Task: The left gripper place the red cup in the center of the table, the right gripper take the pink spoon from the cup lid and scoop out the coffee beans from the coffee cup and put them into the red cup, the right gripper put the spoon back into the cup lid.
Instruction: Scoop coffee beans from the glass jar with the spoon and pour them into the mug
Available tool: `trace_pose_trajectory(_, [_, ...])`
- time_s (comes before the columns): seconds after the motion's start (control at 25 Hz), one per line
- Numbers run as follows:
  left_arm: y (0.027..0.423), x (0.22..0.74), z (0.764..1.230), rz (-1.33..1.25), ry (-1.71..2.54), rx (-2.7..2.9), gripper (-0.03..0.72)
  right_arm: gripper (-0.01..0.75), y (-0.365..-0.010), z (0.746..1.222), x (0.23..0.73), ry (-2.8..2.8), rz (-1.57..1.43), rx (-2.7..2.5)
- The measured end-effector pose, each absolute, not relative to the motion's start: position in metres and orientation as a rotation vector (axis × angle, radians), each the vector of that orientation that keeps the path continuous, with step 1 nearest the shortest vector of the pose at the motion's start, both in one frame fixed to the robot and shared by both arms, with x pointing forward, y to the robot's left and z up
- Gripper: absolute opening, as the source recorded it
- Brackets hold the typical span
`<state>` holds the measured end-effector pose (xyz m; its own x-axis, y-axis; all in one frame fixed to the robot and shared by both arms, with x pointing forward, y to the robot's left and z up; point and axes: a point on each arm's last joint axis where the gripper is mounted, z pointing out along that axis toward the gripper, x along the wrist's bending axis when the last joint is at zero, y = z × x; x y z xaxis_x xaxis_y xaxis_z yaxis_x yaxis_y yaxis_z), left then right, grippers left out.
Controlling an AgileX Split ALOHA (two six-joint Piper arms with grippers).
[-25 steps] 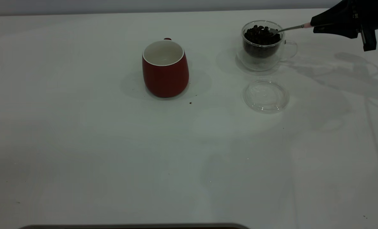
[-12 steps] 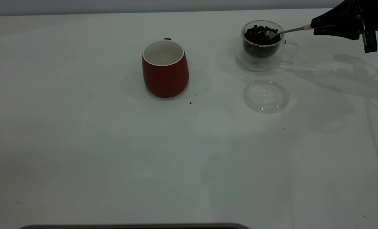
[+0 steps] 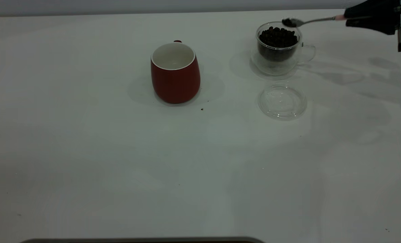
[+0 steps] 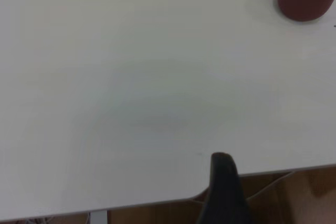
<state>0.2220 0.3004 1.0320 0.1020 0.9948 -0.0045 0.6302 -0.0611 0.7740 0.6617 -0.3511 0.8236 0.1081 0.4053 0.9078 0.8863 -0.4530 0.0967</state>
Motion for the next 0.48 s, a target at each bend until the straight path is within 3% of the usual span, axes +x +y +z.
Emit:
trace_pose_trajectory(0.32, [0.300, 0.222, 1.032, 0.752, 1.592, 1.764, 0.586, 0.098, -0.348, 0.826, 0.662, -1.225, -1.337, -1.887])
trace_pose_trajectory(0.48, [0.300, 0.222, 1.032, 0.752, 1.592, 1.764, 0.586, 0.098, -0.331, 0.827, 0.665, -1.248, -1.319, -1.854])
